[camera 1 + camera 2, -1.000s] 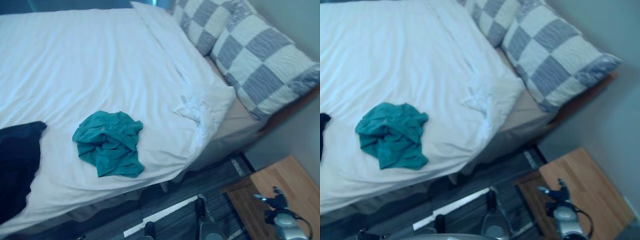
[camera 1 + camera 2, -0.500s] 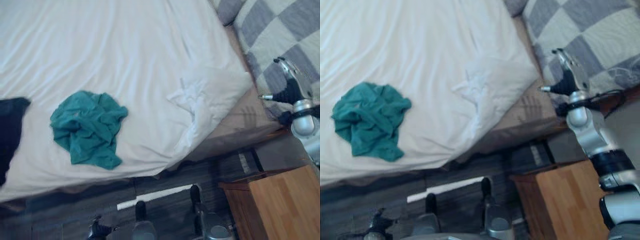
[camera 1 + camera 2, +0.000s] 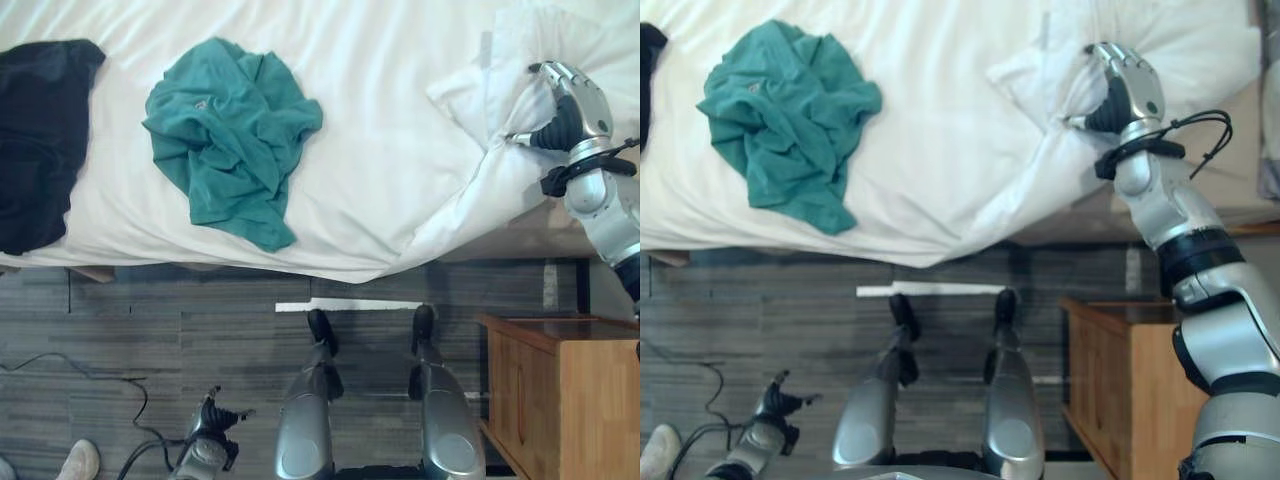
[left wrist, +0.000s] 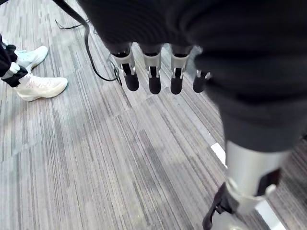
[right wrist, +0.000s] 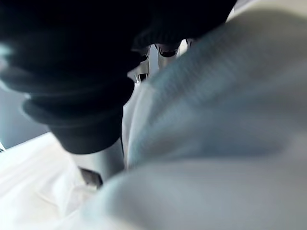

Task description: Tidy up the quilt and then pick up the clothes from the bed and put them into the laundry hamper.

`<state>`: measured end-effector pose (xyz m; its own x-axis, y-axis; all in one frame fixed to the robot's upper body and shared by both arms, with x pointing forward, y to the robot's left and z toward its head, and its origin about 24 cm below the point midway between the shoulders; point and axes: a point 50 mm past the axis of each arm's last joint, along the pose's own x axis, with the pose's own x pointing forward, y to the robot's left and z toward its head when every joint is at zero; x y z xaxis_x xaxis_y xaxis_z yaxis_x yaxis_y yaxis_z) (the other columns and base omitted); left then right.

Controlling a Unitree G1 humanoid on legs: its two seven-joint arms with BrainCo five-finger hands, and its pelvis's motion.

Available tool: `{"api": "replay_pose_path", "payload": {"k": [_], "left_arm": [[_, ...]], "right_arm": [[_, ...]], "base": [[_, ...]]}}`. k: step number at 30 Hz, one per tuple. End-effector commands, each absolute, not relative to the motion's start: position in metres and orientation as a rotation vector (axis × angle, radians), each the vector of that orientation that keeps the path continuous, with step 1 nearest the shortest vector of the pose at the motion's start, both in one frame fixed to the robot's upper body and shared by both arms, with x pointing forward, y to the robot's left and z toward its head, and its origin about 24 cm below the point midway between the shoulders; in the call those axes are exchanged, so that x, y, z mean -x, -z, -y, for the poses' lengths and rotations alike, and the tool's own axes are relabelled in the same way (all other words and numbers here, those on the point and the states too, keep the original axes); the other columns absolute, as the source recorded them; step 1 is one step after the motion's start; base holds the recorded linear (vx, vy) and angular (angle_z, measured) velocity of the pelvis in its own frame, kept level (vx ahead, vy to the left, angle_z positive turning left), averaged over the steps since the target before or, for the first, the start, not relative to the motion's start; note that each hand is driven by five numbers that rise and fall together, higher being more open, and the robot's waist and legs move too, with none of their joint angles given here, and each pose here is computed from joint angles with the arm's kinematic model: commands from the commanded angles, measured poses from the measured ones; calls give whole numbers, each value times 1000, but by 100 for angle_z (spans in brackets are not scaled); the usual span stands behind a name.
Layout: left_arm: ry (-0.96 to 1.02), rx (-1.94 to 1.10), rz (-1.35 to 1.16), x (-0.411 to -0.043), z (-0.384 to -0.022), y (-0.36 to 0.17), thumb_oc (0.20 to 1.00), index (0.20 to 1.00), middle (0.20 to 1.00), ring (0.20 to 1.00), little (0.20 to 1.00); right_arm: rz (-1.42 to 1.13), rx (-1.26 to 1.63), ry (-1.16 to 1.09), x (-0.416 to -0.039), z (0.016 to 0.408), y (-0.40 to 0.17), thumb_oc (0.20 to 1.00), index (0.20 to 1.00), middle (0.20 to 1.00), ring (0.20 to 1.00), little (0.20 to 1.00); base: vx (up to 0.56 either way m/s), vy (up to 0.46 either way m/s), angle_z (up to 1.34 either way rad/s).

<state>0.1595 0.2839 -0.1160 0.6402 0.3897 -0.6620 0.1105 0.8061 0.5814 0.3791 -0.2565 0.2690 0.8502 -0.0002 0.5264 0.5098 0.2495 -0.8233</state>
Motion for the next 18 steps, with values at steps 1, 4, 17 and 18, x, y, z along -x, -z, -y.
{"api": "replay_pose_path", "payload": {"k": [1,4,17,18], "left_arm": [[-214,-689,-932,-144,-309,113,1000,1000,1000,1000,1000],[-220,-667,-932,-143,-305,115,1000,1000,1000,1000,1000],[-257,-519,-1104,-118,-282,138,1000,1000,1000,1000,1000],[-268,-490,-1121,-116,-279,141,1000,1000,1000,1000,1000]], "right_arm": [[391,1276,371,-378,272,-261,200,200,200,200,200],[333,1252,379,-370,286,-238,200,200,200,200,200],[-412,85,819,-189,331,40,1000,1000,1000,1000,1000],[-476,26,866,-177,330,55,1000,1000,1000,1000,1000]], "base": [[-7,9,8],[20,14,6],[129,52,-8],[124,55,-42]]}}
